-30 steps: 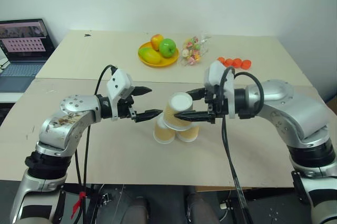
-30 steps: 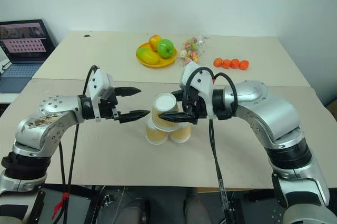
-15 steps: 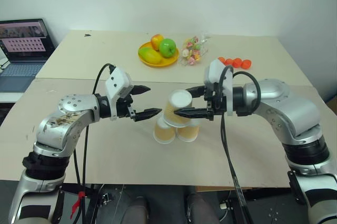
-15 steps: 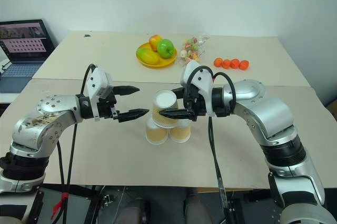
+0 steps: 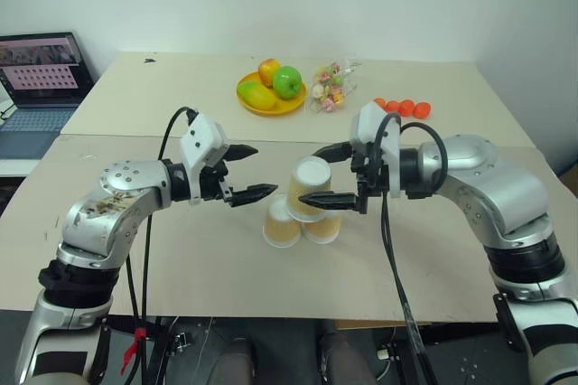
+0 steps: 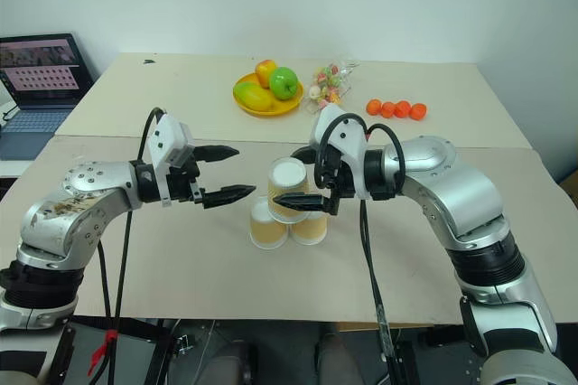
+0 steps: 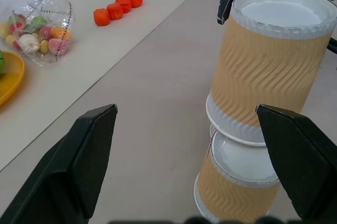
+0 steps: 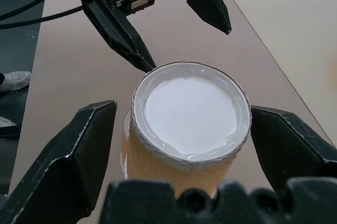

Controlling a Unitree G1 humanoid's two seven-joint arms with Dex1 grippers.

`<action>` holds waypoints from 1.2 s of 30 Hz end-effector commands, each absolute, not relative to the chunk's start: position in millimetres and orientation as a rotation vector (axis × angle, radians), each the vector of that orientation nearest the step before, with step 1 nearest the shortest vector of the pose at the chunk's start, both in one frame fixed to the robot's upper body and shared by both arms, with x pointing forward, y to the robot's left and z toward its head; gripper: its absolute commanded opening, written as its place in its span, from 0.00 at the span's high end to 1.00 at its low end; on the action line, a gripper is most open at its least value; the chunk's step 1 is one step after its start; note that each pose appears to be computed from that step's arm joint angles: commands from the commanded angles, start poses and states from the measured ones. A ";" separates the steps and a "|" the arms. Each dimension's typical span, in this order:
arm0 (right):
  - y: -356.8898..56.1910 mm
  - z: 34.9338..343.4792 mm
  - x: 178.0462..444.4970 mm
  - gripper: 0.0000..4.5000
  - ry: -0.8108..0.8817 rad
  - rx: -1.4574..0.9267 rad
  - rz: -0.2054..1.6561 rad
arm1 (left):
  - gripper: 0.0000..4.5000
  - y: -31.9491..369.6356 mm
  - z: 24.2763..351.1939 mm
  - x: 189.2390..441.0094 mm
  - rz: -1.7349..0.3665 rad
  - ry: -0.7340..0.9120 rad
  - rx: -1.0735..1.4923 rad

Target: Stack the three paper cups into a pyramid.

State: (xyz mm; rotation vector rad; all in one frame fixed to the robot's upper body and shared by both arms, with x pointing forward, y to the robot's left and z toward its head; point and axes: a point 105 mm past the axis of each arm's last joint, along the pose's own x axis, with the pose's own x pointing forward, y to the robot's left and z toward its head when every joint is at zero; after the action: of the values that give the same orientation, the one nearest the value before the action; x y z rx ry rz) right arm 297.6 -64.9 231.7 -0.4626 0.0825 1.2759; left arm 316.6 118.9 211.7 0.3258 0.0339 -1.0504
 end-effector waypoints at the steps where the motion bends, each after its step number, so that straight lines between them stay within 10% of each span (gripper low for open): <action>1: -63.6 250.9 291.4 0.01 0.003 -0.494 1.285 | 0.00 116.3 226.0 316.0 -1.049 -0.026 0.355; 27: -75.2 292.1 297.2 0.01 -0.097 -0.457 1.207 | 0.00 113.7 225.2 317.9 -1.055 -0.033 0.345; 36: -175.7 314.3 291.1 0.01 -0.050 -0.367 1.007 | 0.00 168.2 253.4 321.5 -0.886 -0.047 0.159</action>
State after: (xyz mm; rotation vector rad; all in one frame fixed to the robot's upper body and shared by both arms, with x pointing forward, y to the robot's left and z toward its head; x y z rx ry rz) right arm 301.7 -163.9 304.4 -0.3821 -0.0116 1.0043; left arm 326.3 153.7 236.4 0.1773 -0.0046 -0.9195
